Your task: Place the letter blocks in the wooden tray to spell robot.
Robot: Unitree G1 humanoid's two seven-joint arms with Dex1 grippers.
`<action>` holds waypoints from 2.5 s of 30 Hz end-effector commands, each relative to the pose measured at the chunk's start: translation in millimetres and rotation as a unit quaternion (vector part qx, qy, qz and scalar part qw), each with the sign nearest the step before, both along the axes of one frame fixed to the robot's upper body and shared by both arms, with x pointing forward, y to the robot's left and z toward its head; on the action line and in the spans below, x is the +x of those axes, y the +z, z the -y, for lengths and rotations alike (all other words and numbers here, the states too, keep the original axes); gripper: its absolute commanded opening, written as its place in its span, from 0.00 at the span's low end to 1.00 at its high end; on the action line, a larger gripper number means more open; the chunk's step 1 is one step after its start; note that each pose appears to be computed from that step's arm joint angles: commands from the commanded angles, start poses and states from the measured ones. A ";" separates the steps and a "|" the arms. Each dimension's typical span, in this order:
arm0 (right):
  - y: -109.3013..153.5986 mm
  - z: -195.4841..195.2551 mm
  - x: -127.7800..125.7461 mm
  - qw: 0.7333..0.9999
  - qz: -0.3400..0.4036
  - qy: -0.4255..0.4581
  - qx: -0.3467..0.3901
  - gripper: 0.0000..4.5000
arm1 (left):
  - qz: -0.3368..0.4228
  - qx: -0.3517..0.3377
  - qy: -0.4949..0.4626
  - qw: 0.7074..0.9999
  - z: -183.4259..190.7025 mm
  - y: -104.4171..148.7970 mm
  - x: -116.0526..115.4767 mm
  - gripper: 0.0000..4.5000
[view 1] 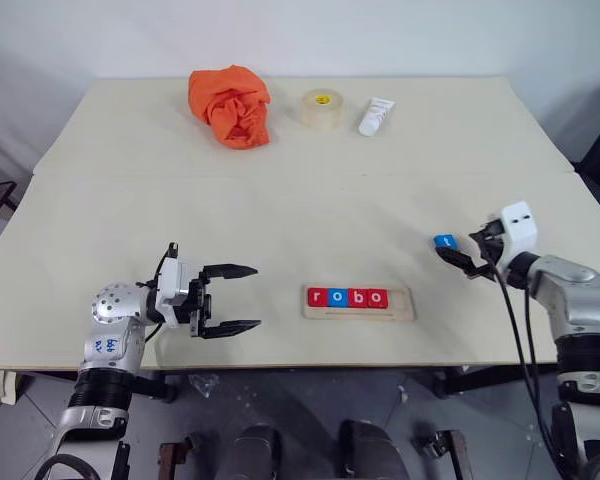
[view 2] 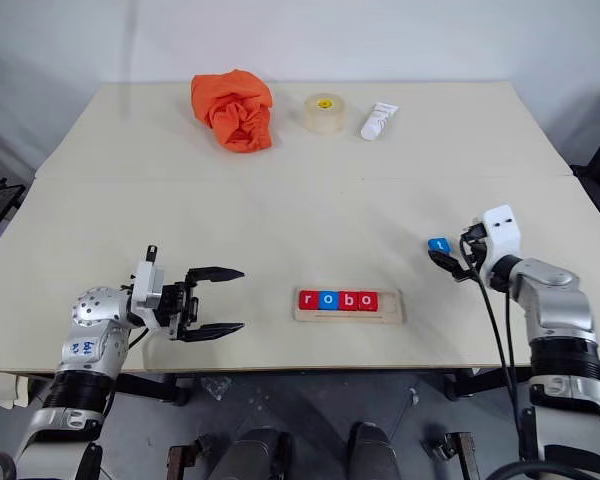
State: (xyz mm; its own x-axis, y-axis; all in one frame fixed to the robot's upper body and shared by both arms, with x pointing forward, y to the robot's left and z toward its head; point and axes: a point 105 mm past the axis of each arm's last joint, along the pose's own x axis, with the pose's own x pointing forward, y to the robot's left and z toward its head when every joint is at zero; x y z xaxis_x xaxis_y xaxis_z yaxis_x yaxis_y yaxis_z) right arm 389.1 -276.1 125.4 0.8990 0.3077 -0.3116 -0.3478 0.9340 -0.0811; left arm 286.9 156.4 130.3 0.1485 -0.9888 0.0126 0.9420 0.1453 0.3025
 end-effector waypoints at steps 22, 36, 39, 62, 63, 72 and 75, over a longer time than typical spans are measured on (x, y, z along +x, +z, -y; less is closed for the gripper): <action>24.3 -24.0 -33.4 0.991 0.072 -0.109 0.027 0.33 | 0.010 -0.007 -0.016 1.000 3.4 7.3 2.1 1.00; -3.4 -65.4 -104.5 0.987 0.015 -0.150 0.057 0.33 | 0.004 -0.006 -0.059 0.998 13.4 8.1 11.3 1.00; -6.0 -62.2 -105.6 0.987 0.014 -0.149 0.053 0.33 | 0.004 -0.005 -0.061 0.998 13.9 7.8 11.7 1.00; 15.2 -28.9 -89.1 0.923 -0.039 0.321 -0.210 0.99 | 0.011 -0.017 -0.040 0.999 15.3 4.8 5.0 1.00; 13.4 -26.3 -83.7 0.914 -0.045 0.336 -0.223 0.99 | 0.012 -0.017 -0.037 0.999 14.8 4.8 4.5 1.00; -4.3 -24.4 -62.8 0.875 -0.091 0.415 -0.232 0.91 | 0.013 -0.019 -0.014 1.000 9.5 3.9 -1.5 1.00; -3.6 -23.6 -58.3 0.877 -0.094 0.412 -0.228 0.74 | 0.013 -0.020 -0.007 1.000 7.8 4.4 -2.3 1.00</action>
